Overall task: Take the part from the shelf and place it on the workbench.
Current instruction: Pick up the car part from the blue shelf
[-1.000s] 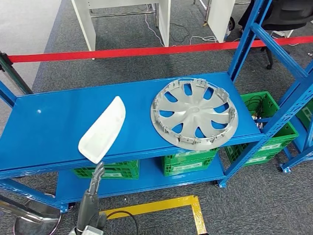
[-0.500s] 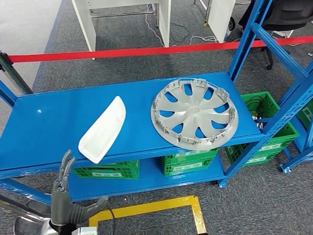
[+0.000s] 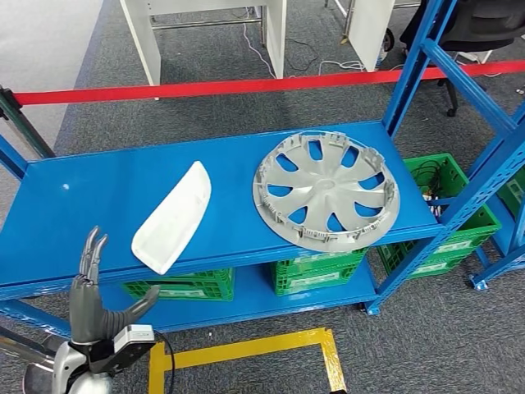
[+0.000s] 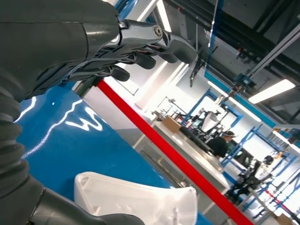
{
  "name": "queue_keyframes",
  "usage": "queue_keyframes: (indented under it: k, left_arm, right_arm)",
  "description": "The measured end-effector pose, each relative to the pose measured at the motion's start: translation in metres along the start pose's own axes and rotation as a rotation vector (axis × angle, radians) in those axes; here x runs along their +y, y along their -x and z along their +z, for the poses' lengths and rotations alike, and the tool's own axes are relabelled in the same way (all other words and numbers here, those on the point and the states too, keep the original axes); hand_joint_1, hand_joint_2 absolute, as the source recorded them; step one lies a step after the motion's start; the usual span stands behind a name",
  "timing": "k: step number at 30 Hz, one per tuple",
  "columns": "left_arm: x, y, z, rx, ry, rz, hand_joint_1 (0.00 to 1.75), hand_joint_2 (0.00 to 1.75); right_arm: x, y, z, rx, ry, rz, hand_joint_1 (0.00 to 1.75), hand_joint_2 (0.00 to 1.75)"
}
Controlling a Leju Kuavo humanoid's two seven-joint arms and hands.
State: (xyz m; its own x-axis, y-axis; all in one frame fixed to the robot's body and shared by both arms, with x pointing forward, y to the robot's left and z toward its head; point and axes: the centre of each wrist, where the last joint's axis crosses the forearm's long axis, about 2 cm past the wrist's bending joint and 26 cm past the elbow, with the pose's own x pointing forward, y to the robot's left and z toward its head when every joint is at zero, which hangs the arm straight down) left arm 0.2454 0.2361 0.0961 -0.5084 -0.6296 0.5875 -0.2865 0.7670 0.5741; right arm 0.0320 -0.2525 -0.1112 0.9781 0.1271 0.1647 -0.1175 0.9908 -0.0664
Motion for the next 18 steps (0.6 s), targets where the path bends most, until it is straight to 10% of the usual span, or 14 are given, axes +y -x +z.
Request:
queue_keyframes:
  k: [18]
  left_arm:
    - [-0.014, 0.022, -0.018, 0.057, 0.049, -0.02, 0.0, 1.75]
  right_arm:
    - [-0.003, -0.001, 0.0, 0.002, 0.004, 0.047, 0.0, 0.0]
